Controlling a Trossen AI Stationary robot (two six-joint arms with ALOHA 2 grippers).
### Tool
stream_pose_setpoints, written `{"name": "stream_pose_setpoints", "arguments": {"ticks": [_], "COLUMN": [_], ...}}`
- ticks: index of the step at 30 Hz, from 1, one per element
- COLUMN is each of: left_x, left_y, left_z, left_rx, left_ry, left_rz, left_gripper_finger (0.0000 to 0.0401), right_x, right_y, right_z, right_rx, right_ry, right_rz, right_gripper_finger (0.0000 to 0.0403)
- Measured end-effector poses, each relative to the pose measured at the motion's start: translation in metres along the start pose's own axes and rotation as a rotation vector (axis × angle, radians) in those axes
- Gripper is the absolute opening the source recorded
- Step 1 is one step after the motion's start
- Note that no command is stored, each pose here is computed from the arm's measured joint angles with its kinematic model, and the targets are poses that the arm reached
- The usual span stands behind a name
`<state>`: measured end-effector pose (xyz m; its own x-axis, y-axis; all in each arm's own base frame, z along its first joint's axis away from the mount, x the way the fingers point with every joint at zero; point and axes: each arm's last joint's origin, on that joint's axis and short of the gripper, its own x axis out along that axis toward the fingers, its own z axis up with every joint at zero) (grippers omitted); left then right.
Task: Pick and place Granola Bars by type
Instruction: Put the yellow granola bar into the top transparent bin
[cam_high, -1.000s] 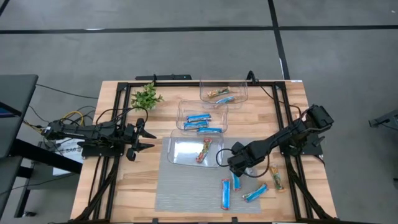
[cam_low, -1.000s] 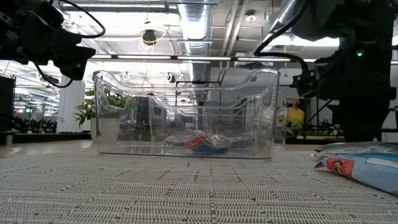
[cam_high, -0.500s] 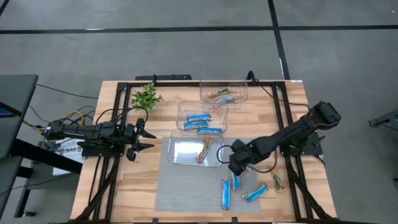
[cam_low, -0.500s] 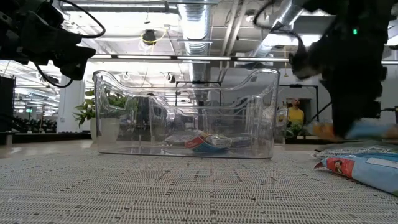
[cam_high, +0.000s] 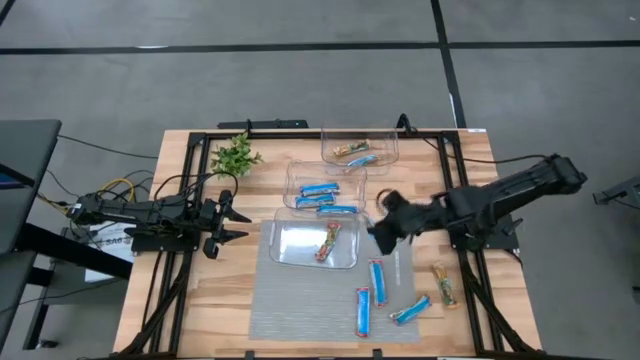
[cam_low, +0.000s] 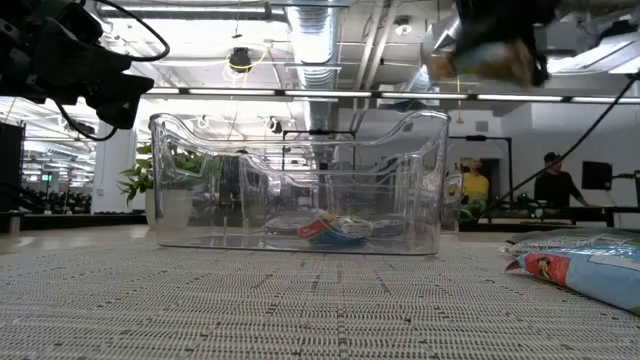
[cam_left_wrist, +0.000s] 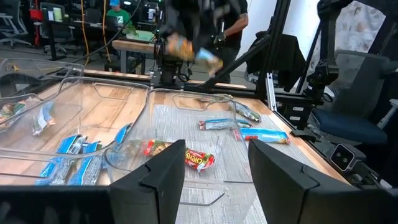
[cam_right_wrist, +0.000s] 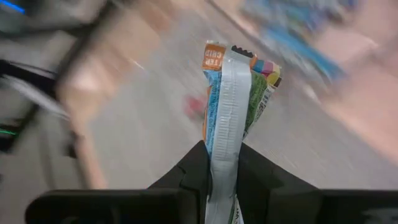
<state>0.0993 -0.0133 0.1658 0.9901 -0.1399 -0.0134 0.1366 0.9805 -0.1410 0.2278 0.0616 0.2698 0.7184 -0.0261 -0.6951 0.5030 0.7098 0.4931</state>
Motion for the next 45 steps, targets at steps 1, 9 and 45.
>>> {"name": "stream_pose_setpoints", "arguments": {"ticks": [1,9,45], "left_x": [0.000,0.000,0.000], "left_y": [0.000,0.000,0.000], "left_z": [0.000,0.000,0.000], "left_rx": [0.001,0.007,0.003], "left_ry": [0.000,0.000,0.001], "left_rz": [0.000,0.000,0.013], "left_gripper_finger": [0.0168,0.0168,0.0168], "right_x": [-0.007,-0.047,0.015], "right_y": [0.001,-0.001,-0.153], "right_z": [0.006,0.040,0.164], "right_rx": [-0.002,-0.024,-0.102], "right_ry": [-0.038,-0.289,-0.496], "right_rz": [0.042,0.237,-0.447], "right_gripper_finger": [0.0055,0.0055,0.0055]}}
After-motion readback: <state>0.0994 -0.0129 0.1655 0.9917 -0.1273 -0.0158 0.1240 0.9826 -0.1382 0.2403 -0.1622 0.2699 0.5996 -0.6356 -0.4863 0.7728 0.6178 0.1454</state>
